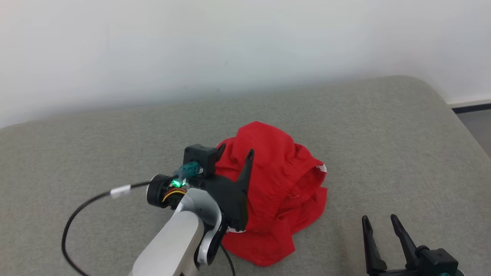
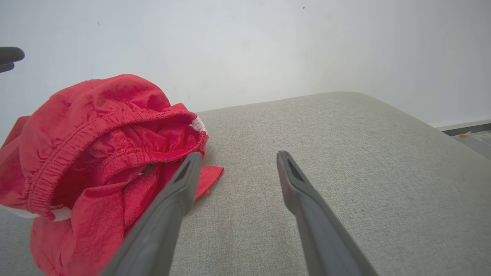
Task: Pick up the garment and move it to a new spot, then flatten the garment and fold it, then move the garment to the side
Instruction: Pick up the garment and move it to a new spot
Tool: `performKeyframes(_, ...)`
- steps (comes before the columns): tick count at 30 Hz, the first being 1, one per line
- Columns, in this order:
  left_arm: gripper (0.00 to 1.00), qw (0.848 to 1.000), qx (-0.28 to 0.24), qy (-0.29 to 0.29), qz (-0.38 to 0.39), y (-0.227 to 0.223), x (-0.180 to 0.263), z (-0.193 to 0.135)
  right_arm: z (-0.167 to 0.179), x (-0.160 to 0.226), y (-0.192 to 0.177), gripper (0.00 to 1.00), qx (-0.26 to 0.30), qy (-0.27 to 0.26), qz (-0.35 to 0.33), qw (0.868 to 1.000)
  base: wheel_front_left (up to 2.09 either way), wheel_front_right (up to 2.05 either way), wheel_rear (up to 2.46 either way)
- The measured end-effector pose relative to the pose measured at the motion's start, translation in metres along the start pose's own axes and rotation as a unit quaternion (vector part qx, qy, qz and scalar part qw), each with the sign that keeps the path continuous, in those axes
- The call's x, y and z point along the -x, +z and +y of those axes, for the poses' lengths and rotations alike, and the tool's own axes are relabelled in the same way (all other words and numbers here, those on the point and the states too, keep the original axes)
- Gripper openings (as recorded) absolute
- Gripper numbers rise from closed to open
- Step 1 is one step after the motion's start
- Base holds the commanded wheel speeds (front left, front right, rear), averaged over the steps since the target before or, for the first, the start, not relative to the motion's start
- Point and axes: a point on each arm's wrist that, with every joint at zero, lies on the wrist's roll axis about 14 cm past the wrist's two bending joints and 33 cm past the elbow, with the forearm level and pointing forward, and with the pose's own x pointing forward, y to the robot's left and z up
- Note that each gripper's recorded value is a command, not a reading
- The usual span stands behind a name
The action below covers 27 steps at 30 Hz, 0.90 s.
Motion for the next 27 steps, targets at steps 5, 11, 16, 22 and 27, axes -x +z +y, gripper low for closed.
performKeyframes(5, 1.00, 0.998, -0.012, 0.027, -0.056, 0.003, 0.029, 0.020, 0.009, -0.003, -0.001, 1.00, 0.000, 0.015, 0.003, 1.000, 0.00, 0.00, 0.00)
performKeyframes(11, 1.00, 0.986, 0.004, 0.087, -0.139, 0.006, 0.076, 0.049, 0.021, -0.005, -0.004, 1.00, 0.003, 0.036, 0.007, 0.999, 0.00, 0.00, 0.00)
performKeyframes(16, 1.00, 0.974, 0.016, 0.148, -0.168, -0.004, 0.117, 0.074, 0.030, -0.005, -0.004, 1.00, 0.009, 0.051, 0.010, 0.999, 0.00, 0.00, 0.00)
performKeyframes(22, 1.00, 0.965, 0.010, 0.207, -0.161, -0.023, 0.158, 0.098, 0.034, -0.004, -0.003, 1.00, 0.015, 0.060, 0.010, 0.998, 0.00, 0.00, 0.00)
performKeyframes(27, 1.00, 0.964, 0.003, 0.227, -0.142, -0.041, 0.175, 0.106, 0.032, -0.001, -0.004, 1.00, 0.019, 0.057, 0.015, 0.998, 0.00, 0.00, 0.00)
